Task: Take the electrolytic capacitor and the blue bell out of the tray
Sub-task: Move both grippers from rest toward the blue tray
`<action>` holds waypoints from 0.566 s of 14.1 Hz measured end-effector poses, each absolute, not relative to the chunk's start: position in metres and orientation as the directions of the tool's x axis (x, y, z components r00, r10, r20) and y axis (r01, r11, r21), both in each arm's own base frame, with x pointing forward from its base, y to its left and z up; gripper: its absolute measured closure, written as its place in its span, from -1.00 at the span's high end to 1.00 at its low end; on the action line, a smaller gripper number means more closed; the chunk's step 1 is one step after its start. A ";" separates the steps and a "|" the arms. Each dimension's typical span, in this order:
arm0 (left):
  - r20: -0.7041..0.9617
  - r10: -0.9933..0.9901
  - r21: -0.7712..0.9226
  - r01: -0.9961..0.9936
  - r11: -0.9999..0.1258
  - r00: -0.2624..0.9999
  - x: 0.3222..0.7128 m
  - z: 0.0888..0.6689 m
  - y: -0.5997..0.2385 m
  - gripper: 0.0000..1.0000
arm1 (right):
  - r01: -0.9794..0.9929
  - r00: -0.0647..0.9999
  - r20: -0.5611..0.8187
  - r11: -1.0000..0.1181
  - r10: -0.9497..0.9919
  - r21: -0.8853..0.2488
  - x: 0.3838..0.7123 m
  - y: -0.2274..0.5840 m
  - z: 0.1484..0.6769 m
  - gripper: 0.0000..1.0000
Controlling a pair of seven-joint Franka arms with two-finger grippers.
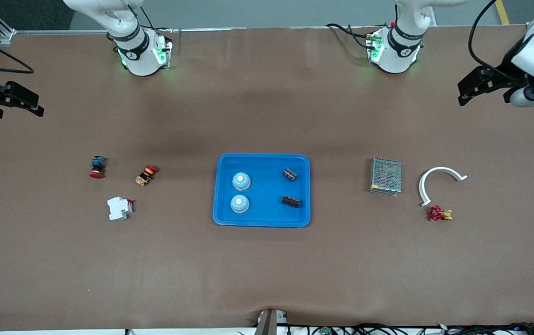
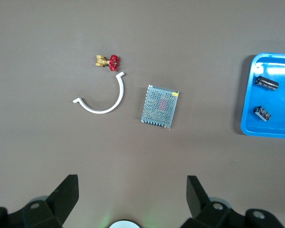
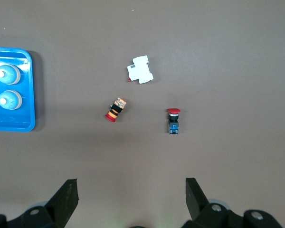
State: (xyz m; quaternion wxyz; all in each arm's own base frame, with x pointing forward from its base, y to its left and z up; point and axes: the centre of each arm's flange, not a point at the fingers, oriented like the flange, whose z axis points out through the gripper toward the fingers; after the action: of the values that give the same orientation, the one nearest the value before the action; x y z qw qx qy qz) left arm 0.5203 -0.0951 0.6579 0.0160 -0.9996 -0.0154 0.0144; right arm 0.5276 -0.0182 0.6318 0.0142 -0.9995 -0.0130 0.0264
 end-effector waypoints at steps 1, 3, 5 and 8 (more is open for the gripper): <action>-0.044 0.046 -0.019 0.046 -0.999 0.998 0.522 0.651 -0.103 1.00 | 0.018 0.998 -0.052 -0.999 0.019 -0.028 0.528 -0.013 0.632 1.00; -0.081 0.074 0.000 0.074 -0.997 0.994 0.529 0.632 -0.120 1.00 | -0.007 0.999 -0.052 -1.000 -0.005 -0.026 0.528 0.008 0.632 1.00; -0.102 0.079 0.002 0.080 -0.997 0.992 0.538 0.610 -0.140 1.00 | -0.035 0.998 -0.047 -0.999 -0.034 -0.022 0.531 0.047 0.628 1.00; -0.113 0.123 0.007 0.125 -0.992 0.986 0.551 0.568 -0.183 1.00 | -0.072 0.997 -0.038 -0.997 -0.072 -0.013 0.538 0.129 0.605 1.00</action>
State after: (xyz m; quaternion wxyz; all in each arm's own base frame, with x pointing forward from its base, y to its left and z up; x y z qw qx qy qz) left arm 0.5514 -0.1828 0.5682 -0.0072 -0.9964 -0.0623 0.0564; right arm 0.5381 0.1294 0.6054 0.0074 -0.9991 0.0360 0.0188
